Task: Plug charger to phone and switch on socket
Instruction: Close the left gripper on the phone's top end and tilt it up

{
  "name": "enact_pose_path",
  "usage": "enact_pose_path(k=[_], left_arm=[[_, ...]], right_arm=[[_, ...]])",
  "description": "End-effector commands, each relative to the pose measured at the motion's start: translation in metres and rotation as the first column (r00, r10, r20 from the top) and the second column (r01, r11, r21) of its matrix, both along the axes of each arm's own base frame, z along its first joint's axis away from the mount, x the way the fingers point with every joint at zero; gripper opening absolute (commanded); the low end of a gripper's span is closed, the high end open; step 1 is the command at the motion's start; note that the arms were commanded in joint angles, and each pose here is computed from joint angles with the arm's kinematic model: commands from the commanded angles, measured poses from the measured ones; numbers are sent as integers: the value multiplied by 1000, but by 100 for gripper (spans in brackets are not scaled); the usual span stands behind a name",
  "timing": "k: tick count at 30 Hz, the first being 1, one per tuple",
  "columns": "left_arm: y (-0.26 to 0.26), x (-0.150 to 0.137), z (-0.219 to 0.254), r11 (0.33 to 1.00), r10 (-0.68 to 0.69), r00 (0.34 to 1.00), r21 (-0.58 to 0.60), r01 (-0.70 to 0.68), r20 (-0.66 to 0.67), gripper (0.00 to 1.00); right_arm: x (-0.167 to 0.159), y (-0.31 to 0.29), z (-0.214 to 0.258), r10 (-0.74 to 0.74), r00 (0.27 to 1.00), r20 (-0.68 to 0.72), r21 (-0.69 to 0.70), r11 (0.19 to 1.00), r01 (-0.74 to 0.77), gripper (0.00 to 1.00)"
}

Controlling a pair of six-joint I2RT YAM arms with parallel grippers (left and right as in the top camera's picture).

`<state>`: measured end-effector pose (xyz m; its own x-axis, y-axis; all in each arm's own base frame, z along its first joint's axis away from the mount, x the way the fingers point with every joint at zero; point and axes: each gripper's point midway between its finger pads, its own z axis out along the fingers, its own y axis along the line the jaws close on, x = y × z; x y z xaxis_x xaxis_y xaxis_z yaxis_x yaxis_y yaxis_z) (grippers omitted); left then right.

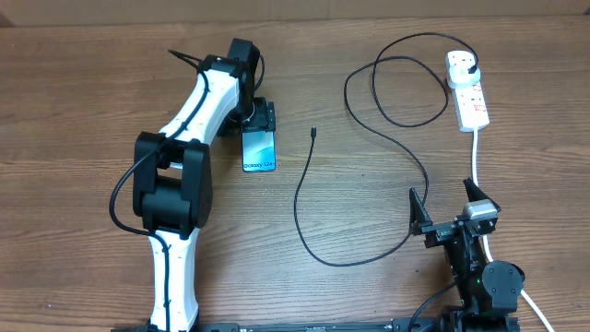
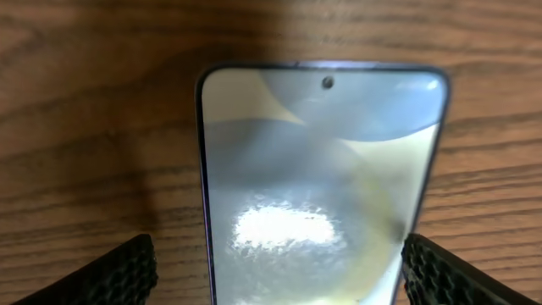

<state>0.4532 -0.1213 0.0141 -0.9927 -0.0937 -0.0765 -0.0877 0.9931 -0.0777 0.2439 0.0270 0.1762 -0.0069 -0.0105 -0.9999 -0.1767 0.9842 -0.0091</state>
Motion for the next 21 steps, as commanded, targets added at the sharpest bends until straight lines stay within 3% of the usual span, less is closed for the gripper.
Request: enact_pose_path(k=[1, 12, 21], left_arm=[[-8, -8, -9, 999, -49, 999, 0, 49, -23, 86], [-20, -10, -9, 995, -96, 995, 15, 96, -14, 87], [-14, -13, -9, 998, -40, 999, 48, 41, -28, 87]], right_arm=[[0, 0, -1, -1, 1000, 5, 5, 1000, 1, 100], [0, 0, -1, -1, 1000, 5, 5, 1000, 1, 100], [0, 0, -1, -1, 1000, 5, 5, 1000, 1, 100]])
